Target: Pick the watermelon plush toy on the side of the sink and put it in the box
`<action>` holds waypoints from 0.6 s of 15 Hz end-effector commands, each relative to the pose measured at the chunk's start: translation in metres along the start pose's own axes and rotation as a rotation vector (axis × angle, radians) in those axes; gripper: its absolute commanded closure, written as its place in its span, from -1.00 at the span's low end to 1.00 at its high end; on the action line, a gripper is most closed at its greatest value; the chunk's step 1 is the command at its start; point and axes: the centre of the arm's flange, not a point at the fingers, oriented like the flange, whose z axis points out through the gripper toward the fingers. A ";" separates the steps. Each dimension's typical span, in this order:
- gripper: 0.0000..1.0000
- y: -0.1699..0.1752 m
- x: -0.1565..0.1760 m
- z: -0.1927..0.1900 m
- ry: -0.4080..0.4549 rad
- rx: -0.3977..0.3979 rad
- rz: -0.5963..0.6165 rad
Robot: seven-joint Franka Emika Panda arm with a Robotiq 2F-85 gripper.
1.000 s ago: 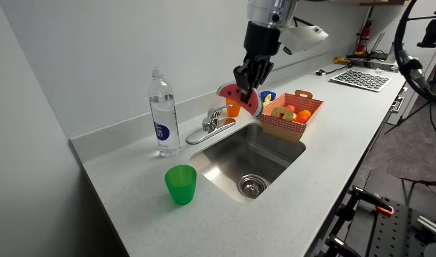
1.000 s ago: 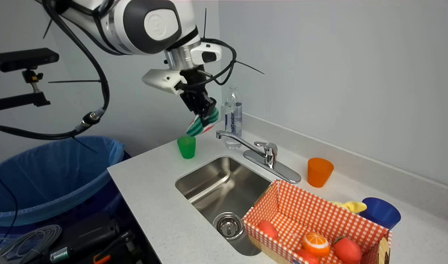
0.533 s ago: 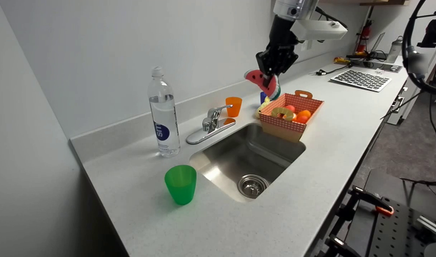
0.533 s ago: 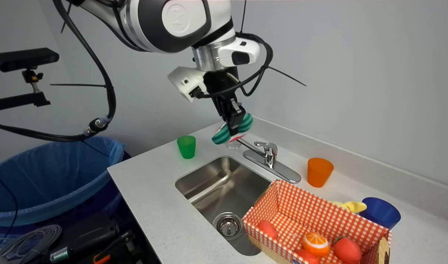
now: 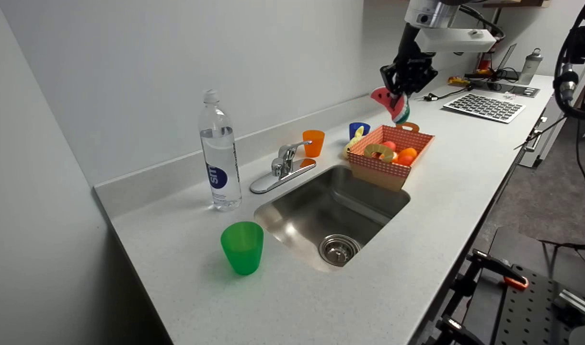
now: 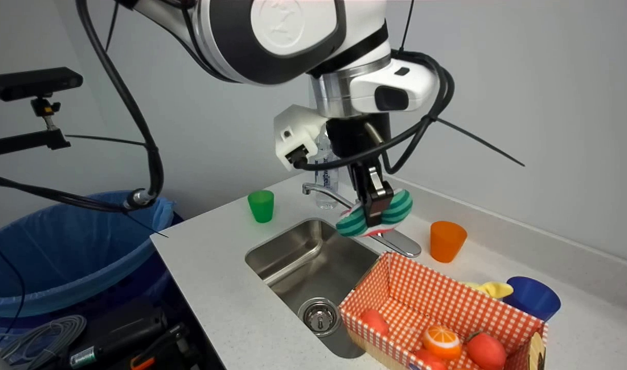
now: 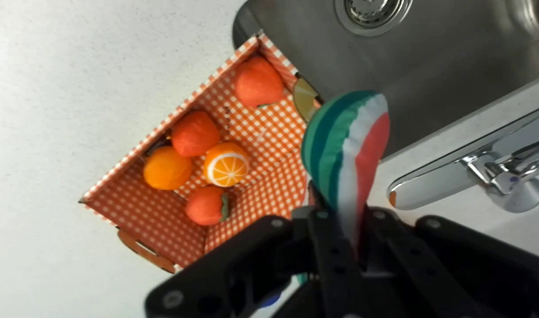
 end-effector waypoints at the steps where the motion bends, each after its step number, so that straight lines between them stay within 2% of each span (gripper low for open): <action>1: 0.95 0.035 0.003 0.005 -0.012 -0.053 0.115; 5: 0.95 0.066 0.006 0.011 -0.009 -0.079 0.205; 9: 0.95 0.083 0.016 0.022 -0.023 -0.073 0.222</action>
